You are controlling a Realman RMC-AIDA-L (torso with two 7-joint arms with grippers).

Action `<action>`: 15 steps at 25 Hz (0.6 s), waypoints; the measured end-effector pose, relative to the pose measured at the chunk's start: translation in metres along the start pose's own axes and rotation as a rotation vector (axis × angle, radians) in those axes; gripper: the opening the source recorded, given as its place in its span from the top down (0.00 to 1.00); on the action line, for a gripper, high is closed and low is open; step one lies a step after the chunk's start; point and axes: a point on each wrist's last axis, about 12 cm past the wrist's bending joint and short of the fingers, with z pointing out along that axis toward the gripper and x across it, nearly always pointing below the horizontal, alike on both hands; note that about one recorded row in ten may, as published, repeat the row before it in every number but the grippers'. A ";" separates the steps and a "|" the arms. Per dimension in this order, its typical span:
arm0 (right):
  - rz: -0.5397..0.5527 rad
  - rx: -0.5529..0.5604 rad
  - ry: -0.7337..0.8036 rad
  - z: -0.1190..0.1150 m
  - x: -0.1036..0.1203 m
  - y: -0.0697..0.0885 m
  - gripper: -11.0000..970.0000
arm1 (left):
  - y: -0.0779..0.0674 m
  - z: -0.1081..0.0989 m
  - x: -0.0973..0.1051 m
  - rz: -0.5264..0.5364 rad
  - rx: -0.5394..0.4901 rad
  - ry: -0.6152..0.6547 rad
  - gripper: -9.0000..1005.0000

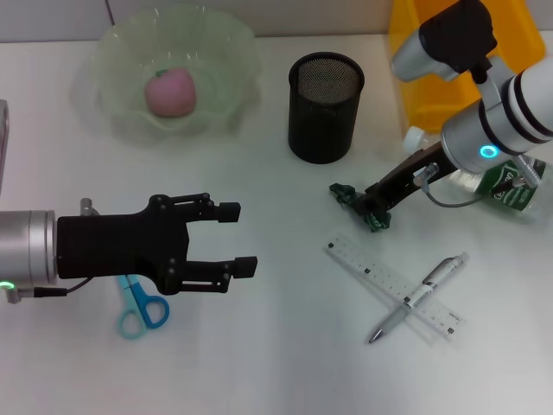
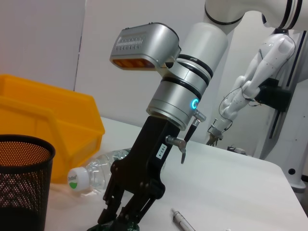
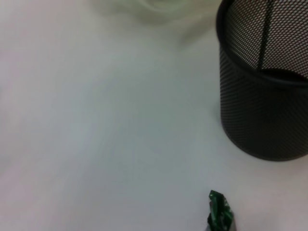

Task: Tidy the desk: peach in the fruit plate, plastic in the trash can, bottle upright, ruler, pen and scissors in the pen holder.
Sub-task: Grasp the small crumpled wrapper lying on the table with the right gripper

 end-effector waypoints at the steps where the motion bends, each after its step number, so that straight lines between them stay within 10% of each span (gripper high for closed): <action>1: -0.003 0.000 0.002 0.000 0.000 0.000 0.60 | 0.000 0.000 0.000 0.001 0.000 0.000 0.21; 15: 0.005 0.002 -0.044 -0.005 0.005 -0.001 0.90 | 0.001 0.000 0.000 0.000 -0.008 0.003 0.21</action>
